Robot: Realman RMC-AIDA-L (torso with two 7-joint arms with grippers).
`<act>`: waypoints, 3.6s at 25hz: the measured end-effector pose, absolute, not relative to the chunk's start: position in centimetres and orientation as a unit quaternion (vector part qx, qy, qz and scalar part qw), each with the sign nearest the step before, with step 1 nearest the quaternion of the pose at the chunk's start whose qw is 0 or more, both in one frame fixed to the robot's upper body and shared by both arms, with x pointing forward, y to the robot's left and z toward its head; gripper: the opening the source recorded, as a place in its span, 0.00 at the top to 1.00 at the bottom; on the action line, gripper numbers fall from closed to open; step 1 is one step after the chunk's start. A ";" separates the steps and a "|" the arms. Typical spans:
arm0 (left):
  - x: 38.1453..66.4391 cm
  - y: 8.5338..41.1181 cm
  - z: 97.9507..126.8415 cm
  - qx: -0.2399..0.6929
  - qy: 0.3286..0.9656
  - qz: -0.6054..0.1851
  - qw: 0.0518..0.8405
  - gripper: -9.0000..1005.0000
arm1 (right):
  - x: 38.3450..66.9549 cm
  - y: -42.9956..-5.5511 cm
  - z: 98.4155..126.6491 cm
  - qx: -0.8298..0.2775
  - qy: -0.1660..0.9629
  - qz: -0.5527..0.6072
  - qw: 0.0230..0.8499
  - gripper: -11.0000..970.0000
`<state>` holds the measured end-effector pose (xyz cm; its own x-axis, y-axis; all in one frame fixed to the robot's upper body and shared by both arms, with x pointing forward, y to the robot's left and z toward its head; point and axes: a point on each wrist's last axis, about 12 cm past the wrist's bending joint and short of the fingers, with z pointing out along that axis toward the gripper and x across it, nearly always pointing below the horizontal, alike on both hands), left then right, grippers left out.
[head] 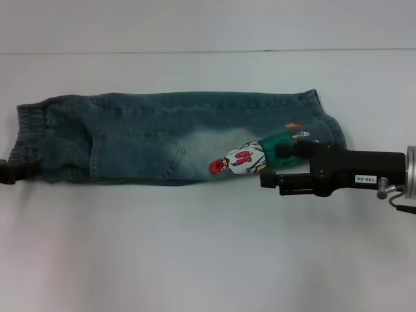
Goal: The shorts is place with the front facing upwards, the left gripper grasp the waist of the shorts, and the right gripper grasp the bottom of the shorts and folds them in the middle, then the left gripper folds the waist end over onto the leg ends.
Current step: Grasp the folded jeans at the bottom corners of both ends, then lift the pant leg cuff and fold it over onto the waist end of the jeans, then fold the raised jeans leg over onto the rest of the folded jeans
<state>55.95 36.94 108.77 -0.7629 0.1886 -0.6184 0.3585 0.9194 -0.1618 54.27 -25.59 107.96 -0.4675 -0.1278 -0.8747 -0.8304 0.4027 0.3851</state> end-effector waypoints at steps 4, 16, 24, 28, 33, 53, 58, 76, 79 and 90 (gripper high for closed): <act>55.8 36.8 109.5 0.158 0.926 -0.145 0.312 0.65 | 54.3 -25.6 107.9 -0.324 0.736 0.438 0.402 0.14; 55.7 35.1 113.0 0.207 0.904 -0.176 0.329 0.91 | 54.6 -25.0 106.6 -0.271 0.722 0.433 0.467 0.28; 56.4 33.8 114.7 0.233 0.887 -0.205 0.343 0.95 | 56.0 -23.2 104.6 -0.182 0.733 0.395 0.524 0.52; 57.0 32.6 117.2 0.259 0.861 -0.231 0.371 0.95 | 56.9 -22.0 103.8 -0.143 0.743 0.362 0.544 0.61; 57.7 31.2 119.6 0.278 0.828 -0.272 0.405 0.95 | 57.6 -19.3 103.0 -0.124 0.755 0.324 0.556 0.91; 60.6 25.5 124.4 0.315 0.730 -0.404 0.452 0.94 | 55.5 -5.0 104.5 -0.314 0.755 0.383 0.430 0.98; 60.3 25.9 123.6 0.307 0.735 -0.407 0.447 0.94 | 55.3 -6.4 103.8 -0.306 0.764 0.379 0.424 0.98; 60.5 19.0 118.1 0.359 0.726 -0.430 0.399 0.91 | 55.5 -25.4 105.1 -0.053 0.671 0.361 0.646 0.98; 60.8 16.0 116.5 0.377 0.738 -0.414 0.377 0.91 | 55.5 -26.7 105.4 -0.002 0.655 0.357 0.666 0.98; 60.5 10.9 113.1 0.408 0.759 -0.391 0.324 0.82 | 55.3 -27.2 105.3 0.042 0.646 0.353 0.675 0.98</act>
<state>60.53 10.85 113.15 -0.4573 0.3671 -0.8100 0.8725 0.3616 -0.3287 55.31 -27.16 105.27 -0.0841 0.5313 -0.8430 -0.4236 0.7466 0.5129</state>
